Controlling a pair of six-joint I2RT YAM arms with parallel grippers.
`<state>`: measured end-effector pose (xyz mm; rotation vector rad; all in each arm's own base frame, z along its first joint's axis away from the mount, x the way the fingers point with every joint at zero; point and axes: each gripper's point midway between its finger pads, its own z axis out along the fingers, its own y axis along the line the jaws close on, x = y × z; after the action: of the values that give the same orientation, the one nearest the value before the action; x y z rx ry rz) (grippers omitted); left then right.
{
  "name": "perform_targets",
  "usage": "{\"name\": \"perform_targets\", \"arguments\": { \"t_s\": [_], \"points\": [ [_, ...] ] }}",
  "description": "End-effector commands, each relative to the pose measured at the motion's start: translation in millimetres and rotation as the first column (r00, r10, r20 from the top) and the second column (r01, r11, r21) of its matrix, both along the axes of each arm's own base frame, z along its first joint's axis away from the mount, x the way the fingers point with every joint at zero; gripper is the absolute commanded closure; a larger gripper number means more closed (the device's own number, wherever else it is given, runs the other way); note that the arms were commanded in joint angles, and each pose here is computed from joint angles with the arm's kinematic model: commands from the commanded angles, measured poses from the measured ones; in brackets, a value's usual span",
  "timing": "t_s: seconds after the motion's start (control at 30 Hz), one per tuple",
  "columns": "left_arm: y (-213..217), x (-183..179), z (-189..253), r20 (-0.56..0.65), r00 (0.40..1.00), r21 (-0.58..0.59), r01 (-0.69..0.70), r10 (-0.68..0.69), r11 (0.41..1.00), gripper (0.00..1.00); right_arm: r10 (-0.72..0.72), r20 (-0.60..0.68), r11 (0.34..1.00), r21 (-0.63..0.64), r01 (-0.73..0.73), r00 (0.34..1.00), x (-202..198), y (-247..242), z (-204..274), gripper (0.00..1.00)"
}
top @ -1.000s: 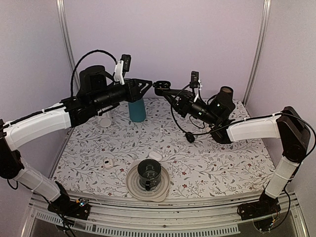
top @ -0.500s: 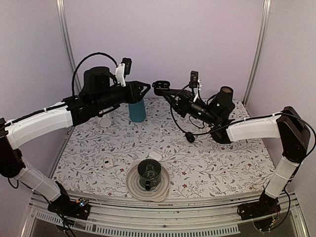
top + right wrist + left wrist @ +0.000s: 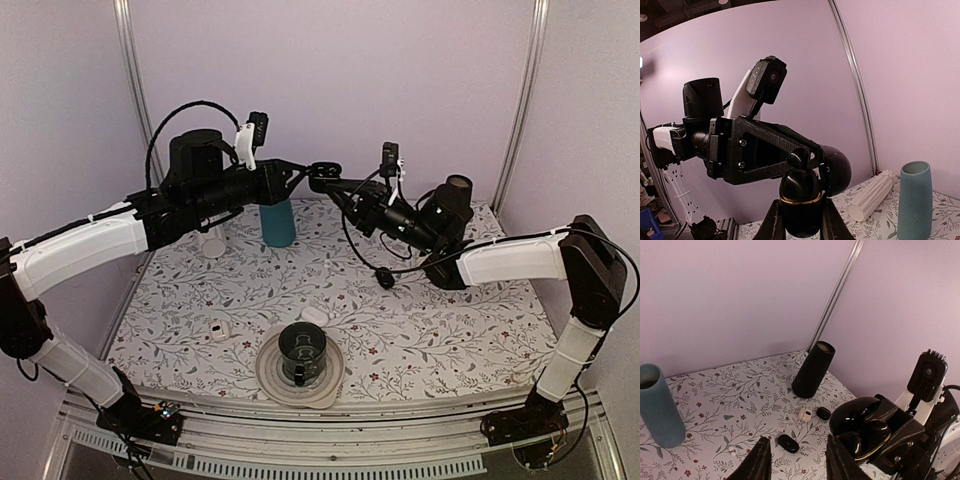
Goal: Insert the wireless bluetooth earbuds into the charging case
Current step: Adjust the left earbud in the left side groove of the charging case.
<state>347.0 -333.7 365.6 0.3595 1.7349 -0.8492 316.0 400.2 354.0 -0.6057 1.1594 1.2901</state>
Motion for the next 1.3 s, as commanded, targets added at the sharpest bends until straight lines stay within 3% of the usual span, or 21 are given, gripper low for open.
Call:
{"name": "perform_targets", "arguments": {
  "t_s": [0.0,0.97,1.27],
  "points": [
    [-4.9,-5.0,11.3,0.03,0.999,-0.003,0.032,-0.032,0.999,0.62,-0.017,0.016,1.0,0.012,0.017,1.0,4.1,3.5,6.8,0.98],
    [-7.0,-13.8,18.1,0.042,0.998,-0.012,0.05,-0.05,0.999,0.62,-0.053,0.015,0.998,-0.017,0.053,0.998,10.5,9.8,-3.0,0.98],
    [-8.6,-18.8,24.5,0.047,0.996,-0.036,0.079,-0.078,0.996,0.62,-0.001,0.03,1.0,-0.023,0.002,1.0,2.5,14.6,-5.2,0.98]
  ]
}}
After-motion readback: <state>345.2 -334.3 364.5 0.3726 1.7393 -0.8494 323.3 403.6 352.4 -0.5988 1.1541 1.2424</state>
